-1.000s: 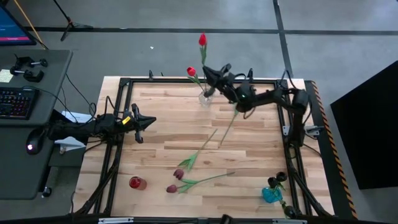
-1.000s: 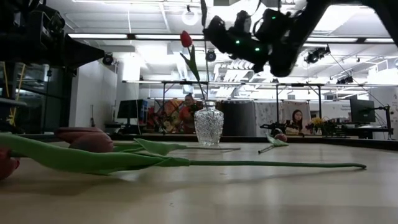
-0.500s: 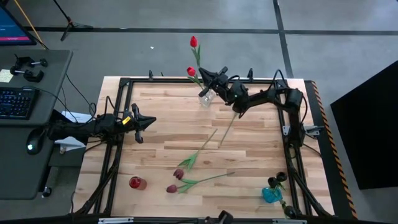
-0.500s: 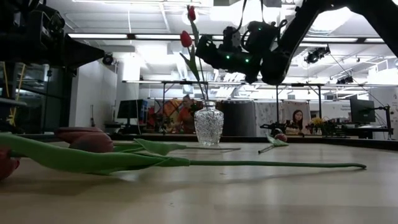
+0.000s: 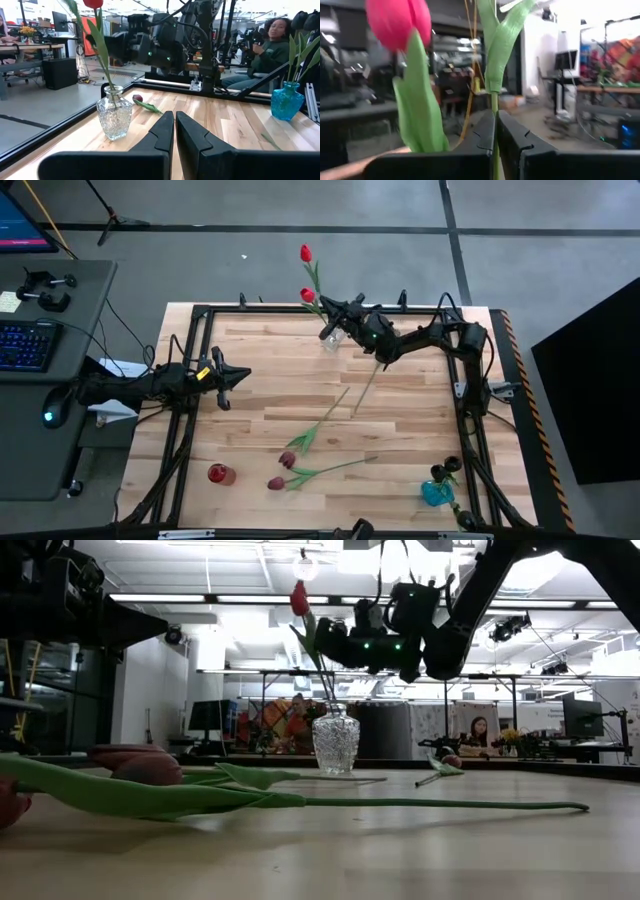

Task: Sort flowers into vase by color
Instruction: Put the pink flower into the transparent vase, then put the center maroon flower into the red vase

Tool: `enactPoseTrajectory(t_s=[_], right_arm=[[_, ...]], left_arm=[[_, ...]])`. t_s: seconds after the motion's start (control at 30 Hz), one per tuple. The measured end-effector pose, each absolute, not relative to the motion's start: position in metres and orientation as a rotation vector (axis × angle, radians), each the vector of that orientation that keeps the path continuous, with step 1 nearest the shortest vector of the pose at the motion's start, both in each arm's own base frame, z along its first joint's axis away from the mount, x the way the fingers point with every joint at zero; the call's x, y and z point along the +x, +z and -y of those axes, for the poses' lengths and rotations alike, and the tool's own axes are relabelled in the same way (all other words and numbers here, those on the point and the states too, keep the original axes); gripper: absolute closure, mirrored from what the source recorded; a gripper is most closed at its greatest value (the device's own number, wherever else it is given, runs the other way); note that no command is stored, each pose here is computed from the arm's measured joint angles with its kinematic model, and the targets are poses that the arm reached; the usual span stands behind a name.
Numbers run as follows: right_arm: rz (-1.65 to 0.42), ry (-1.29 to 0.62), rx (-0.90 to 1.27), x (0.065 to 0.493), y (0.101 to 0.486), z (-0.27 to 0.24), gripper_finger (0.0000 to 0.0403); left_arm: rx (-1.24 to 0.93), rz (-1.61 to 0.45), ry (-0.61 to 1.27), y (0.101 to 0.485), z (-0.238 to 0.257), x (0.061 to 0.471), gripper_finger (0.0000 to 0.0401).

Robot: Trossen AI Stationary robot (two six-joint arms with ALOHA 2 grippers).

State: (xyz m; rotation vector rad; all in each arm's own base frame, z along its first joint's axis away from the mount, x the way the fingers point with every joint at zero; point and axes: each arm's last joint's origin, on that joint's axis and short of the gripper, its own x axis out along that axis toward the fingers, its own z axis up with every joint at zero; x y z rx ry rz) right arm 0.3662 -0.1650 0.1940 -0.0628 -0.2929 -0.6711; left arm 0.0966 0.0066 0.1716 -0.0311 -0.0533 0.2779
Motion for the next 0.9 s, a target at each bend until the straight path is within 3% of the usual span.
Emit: enactPoseTrajectory(t_s=[0.23,0.47,0.67,0.9], right_arm=[[0.221,-0.747,-0.087,0.371,0.189,0.156,0.0379],[0.159,-0.823,-0.095,0.375,0.192,0.138,0.0278],[-0.039,-0.943,-0.199,0.373,0.206,0.118,0.0193],[-0.279,-0.830,-0.199,0.357,0.228,0.093,0.0158]], left_arm=[[-0.031,0.053,0.278,0.172,-0.007,0.097,0.0393],[-0.031,0.054,0.278,0.172,-0.007,0.097,0.0393],[-0.031,0.053,0.278,0.172,-0.007,0.097,0.0393],[-0.031,0.054,0.277,0.172,-0.007,0.097,0.0393]])
